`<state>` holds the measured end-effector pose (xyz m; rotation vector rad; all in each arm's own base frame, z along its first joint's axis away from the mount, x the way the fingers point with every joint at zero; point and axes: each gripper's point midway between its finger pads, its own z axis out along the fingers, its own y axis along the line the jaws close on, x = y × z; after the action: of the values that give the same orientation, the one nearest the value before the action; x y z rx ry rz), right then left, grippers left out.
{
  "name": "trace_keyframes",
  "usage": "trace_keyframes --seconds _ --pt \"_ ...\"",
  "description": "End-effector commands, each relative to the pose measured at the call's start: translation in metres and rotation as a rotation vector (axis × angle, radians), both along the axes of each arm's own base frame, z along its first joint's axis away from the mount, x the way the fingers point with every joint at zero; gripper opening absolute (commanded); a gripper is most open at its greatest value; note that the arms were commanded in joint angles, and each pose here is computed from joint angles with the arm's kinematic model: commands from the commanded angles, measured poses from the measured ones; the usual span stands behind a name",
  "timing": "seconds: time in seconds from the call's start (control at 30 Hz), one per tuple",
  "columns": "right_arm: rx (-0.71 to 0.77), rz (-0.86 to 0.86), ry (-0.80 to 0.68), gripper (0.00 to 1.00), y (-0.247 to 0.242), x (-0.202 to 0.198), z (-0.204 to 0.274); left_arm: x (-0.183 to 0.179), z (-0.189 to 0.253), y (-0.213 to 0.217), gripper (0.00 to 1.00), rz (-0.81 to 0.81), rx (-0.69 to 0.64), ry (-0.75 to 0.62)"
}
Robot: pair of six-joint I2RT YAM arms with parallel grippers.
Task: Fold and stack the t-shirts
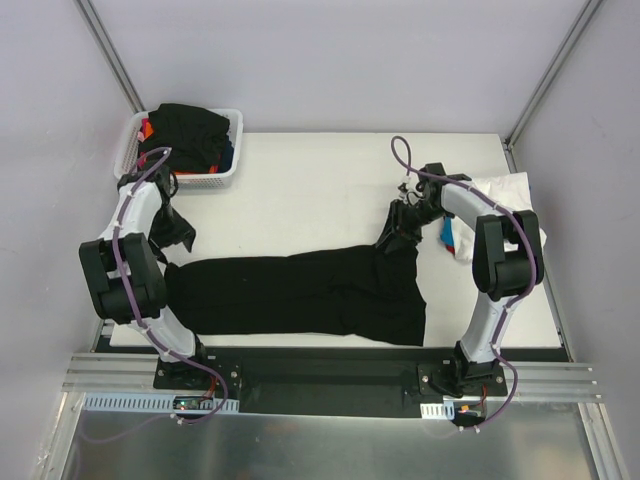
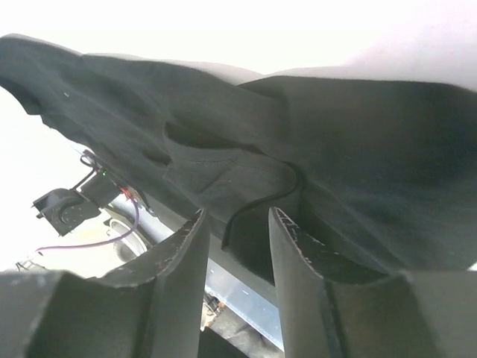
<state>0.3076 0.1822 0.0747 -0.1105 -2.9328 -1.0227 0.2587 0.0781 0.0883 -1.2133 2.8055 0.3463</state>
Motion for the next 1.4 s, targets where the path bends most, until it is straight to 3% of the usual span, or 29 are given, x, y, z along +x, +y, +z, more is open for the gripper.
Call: trace_keyframes --seconds 0.0,0.13,0.27,0.8,1.37 --pt "-0.019 -0.070 -0.041 0.43 -0.021 0.015 0.012 0.040 0.011 -0.051 0.63 -0.100 -0.199 -0.175" --pt "-0.006 -0.084 -0.037 0.43 -0.033 0.012 0.018 0.057 0.008 -0.103 0.62 -0.234 -0.303 -0.202" --pt "-0.001 -0.084 -0.034 0.42 -0.032 0.000 0.023 0.065 0.003 -0.119 0.62 -0.278 -0.324 -0.186" --pt "-0.023 -0.030 -0.014 0.42 -0.010 -0.043 0.039 0.075 -0.018 -0.120 0.61 -0.296 -0.343 -0.121" --pt "-0.022 -0.004 0.001 0.41 -0.003 -0.044 0.017 0.048 -0.013 -0.109 0.61 -0.325 -0.286 -0.104"
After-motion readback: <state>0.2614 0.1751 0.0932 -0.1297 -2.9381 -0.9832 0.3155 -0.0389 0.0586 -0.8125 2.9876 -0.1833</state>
